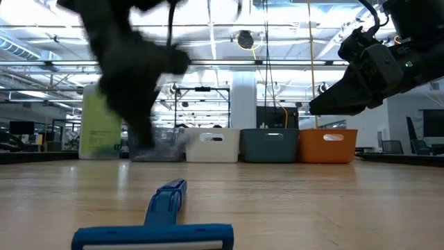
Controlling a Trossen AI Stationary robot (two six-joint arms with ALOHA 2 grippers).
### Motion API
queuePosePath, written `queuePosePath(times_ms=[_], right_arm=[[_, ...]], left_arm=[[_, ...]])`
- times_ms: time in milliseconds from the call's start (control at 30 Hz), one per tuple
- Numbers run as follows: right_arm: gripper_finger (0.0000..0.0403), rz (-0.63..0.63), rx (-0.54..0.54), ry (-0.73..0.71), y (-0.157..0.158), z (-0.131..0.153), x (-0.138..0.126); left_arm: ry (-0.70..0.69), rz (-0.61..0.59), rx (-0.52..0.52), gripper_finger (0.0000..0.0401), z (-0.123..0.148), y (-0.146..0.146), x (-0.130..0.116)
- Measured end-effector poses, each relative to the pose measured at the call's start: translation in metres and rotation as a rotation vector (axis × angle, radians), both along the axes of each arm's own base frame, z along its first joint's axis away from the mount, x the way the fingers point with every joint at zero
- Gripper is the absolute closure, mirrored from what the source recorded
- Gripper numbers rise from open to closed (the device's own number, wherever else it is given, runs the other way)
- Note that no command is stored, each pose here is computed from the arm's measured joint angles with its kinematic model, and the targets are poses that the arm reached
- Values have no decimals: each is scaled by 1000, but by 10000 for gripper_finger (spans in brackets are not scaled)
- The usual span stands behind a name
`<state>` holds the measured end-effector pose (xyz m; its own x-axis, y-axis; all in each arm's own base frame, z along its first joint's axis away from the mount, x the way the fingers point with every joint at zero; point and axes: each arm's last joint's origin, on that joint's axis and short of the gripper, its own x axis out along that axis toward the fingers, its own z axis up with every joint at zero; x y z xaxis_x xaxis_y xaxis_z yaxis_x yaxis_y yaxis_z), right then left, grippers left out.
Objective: Pick & Place Travel size toiletries
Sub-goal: Put the blue razor into the blue bin
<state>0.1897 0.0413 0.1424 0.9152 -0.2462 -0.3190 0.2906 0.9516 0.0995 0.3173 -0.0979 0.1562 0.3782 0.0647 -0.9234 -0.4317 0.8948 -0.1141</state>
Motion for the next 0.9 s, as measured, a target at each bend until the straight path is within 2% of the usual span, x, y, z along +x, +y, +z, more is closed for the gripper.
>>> queuePosePath(times_ms=[100,233,300,400,633,900], right_arm=[[179,0,0,0,0,0,0],[179,-3,3,-2,0,0,0],[179,-3,3,-1,0,0,0],[179,-3,3,-1,0,0,0],[179,-5,1,1,0,0,0],[179,-6,-1,0,0,0,0]], left_arm=[[-192,-34,35,383,38,7,11],[-407,-63,120,393,74,27,23],[-552,-37,148,394,97,43,31],[-698,26,193,386,118,73,43],[-850,117,180,393,142,156,64],[-866,156,140,395,133,224,103]])
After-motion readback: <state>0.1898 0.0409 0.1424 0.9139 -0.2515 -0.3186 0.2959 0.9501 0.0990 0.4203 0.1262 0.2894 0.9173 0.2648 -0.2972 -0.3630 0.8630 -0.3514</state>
